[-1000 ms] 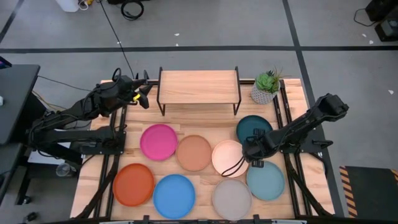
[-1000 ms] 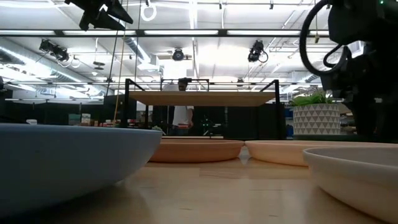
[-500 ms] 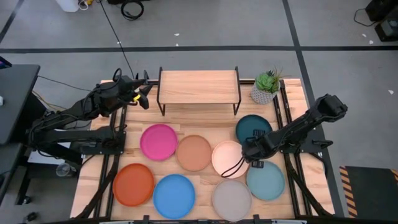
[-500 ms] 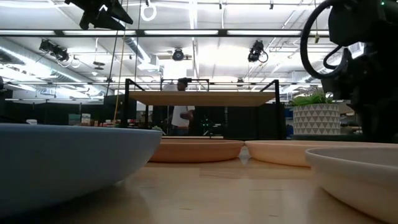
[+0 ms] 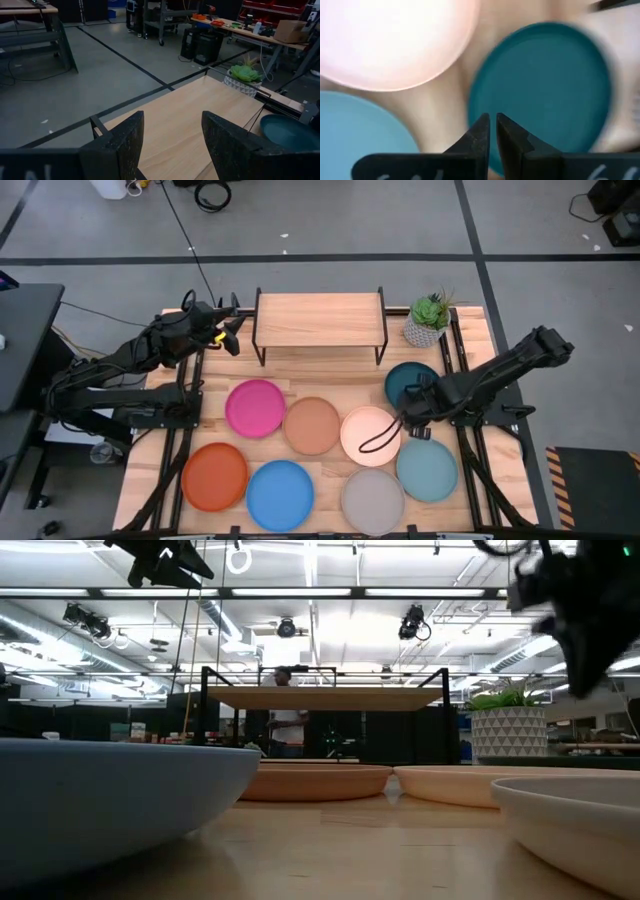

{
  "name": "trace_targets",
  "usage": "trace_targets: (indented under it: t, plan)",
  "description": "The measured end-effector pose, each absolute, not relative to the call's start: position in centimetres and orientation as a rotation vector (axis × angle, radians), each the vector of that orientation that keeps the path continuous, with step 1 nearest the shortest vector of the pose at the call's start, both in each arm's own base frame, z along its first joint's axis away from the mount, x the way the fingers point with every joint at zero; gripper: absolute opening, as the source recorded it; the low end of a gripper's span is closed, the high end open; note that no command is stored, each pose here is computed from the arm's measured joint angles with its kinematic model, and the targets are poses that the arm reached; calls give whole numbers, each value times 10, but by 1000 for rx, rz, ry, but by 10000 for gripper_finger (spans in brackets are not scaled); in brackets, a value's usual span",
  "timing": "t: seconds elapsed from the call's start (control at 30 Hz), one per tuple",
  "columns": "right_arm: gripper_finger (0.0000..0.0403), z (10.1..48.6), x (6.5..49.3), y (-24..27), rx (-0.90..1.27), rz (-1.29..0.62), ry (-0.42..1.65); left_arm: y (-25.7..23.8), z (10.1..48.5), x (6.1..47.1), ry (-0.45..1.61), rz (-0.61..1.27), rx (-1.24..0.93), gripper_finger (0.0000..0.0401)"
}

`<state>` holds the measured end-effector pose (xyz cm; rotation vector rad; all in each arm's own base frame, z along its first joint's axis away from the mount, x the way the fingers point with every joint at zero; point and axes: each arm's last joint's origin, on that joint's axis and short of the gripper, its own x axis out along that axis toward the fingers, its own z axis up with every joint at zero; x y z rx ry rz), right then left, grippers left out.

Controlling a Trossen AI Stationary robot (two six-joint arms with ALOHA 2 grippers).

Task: Place and stack plates onto a shelf
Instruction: Put the dark blue plate on the shelf

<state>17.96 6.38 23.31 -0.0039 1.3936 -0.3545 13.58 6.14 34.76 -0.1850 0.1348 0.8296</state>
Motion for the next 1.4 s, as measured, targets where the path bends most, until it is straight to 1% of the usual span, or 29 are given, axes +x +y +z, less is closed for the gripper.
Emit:
trace_targets:
  t: [0.13, 0.23, 0.33, 0.43, 0.57, 0.73, 0.87, 0.97, 1.07, 1.2, 1.3, 1.4]
  plan:
    - [24, 259, 181, 61, -28, -434, 1337, 61, 348, 136, 135, 830, -185, 208]
    - [24, 264, 186, 63, 44, -378, 1270, 61, 348, 136, 135, 830, -185, 208]
    - [35, 253, 190, 67, 119, -299, 1220, 61, 348, 136, 140, 829, -174, 208]
    - [60, 232, 185, 68, 170, -286, 1236, 61, 348, 136, 144, 828, -166, 208]
    - [110, 203, 175, 65, 224, -309, 1308, 61, 347, 136, 144, 828, -167, 208]
    - [166, 181, 171, 65, 239, -250, 1317, 61, 347, 136, 145, 828, -167, 208]
    - [195, 172, 167, 63, 230, -260, 1326, 61, 347, 136, 153, 829, -168, 208]
    - [206, 168, 165, 61, 224, -282, 1330, 61, 345, 135, 166, 830, -169, 208]
    - [204, 163, 162, 60, 219, -288, 1335, 61, 344, 135, 183, 831, -167, 208]
    - [184, 152, 159, 59, 222, -286, 1329, 61, 343, 135, 192, 832, -166, 208]
    - [156, 146, 156, 58, 215, -293, 1337, 61, 343, 135, 192, 832, -166, 208]
    - [114, 145, 154, 57, 200, -307, 1334, 61, 343, 135, 192, 832, -166, 208]
